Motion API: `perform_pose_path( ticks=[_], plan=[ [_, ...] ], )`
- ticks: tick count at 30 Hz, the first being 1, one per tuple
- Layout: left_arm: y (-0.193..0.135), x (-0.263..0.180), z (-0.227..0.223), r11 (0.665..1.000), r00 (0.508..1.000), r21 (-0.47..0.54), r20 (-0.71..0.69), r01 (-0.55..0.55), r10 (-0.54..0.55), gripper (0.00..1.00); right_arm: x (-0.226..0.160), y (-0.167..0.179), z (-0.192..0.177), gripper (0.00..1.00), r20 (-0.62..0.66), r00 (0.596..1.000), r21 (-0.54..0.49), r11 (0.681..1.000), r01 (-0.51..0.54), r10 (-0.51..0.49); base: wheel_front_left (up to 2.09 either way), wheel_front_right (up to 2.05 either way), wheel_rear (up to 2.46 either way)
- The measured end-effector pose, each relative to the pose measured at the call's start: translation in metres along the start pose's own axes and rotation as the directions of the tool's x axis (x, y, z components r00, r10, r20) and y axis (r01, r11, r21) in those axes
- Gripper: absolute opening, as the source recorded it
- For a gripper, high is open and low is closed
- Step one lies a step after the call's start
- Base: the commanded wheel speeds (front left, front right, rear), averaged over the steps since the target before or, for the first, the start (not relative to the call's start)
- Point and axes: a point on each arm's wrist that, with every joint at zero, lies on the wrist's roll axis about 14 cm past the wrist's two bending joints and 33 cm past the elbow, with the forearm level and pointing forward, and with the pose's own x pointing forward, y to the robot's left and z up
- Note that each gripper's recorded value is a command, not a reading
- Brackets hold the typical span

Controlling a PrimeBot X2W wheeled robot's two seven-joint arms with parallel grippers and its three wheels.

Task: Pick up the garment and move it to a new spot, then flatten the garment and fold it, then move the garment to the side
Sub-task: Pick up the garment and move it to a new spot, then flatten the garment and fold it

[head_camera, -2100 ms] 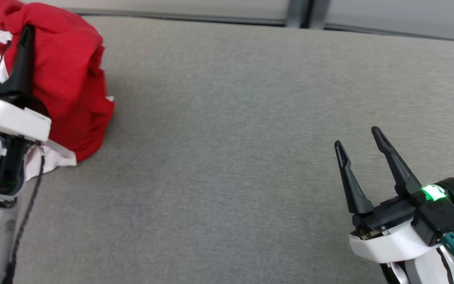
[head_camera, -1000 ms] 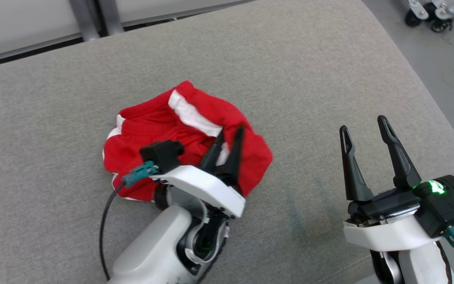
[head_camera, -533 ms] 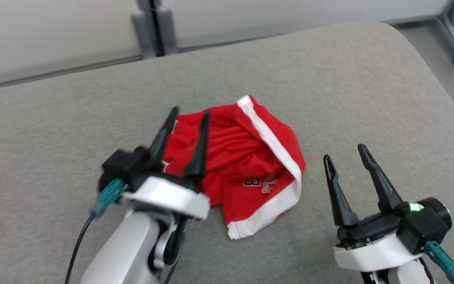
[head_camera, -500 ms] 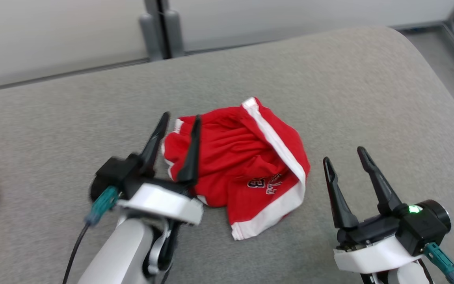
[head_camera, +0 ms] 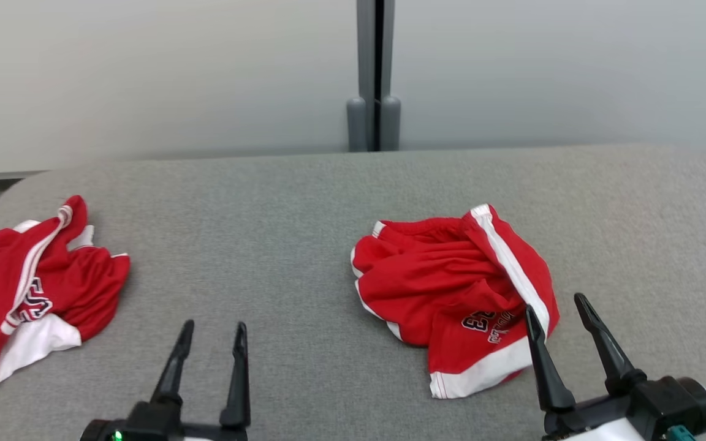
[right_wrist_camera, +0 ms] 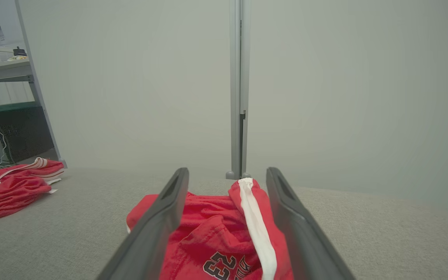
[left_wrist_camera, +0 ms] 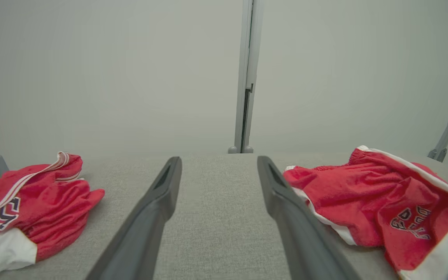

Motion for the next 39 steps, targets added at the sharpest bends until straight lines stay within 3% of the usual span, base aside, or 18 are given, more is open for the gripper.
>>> perform_pose_path(
  ticks=[3,11,39],
  plan=[
    [0.002,-0.018,0.002,0.998,1.0,0.062,0.006,0.006,-0.006,1.0,-0.005,0.007,0.001,1.0,0.002,1.0,0.0,1.0,-0.015,0.015,0.0,0.0,0.0],
    [0.003,-0.04,0.005,0.997,1.0,0.078,0.015,0.005,-0.006,1.0,-0.016,0.019,-0.001,1.0,-0.009,0.999,-0.011,0.999,-0.043,0.043,0.0,0.0,0.0],
    [-0.007,-0.039,0.003,0.997,1.0,0.079,0.009,0.023,-0.024,1.0,-0.018,0.013,-0.003,1.0,-0.015,1.0,-0.019,0.999,-0.026,0.026,0.0,0.0,0.0]
  ],
)
